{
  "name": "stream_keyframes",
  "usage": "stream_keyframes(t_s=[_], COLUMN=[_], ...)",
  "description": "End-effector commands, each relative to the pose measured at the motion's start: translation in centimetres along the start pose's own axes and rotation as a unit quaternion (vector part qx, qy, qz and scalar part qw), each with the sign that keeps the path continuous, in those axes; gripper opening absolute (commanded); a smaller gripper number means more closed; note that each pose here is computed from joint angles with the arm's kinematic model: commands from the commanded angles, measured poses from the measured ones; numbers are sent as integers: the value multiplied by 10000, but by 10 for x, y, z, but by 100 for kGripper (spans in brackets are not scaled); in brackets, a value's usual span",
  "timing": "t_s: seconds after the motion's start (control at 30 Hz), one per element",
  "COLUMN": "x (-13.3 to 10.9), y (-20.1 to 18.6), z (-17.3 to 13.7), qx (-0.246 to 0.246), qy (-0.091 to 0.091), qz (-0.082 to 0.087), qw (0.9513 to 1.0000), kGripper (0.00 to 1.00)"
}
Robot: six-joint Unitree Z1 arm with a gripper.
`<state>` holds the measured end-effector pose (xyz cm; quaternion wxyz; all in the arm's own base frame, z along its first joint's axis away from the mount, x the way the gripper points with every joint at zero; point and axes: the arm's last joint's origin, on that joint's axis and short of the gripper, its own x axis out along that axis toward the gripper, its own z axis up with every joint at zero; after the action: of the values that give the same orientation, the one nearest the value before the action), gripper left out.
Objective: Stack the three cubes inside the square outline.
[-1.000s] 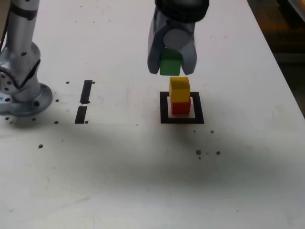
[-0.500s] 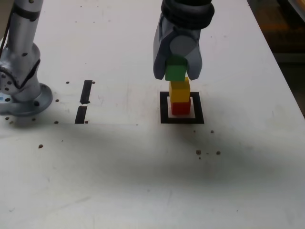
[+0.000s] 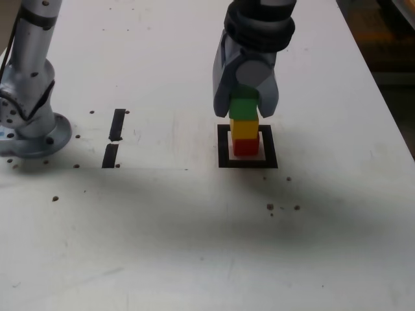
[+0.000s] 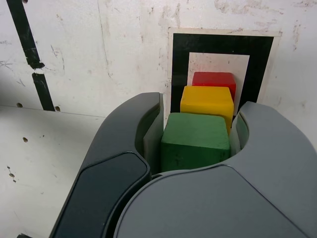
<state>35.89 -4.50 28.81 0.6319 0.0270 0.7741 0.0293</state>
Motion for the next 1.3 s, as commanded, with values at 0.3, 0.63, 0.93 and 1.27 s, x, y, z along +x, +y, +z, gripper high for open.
stream_keyframes(t_s=[0.3,0.63,0.93,1.27], x=[3,-16,-79,-21], y=[2,0,11,34], z=[-1,-12,-104,-200], qx=[-36,-46,79,461], qy=[47,53,-793,-392], qz=[2,57,27,261], qw=[10000,10000,9968,9978], kGripper=[89,100,100,100])
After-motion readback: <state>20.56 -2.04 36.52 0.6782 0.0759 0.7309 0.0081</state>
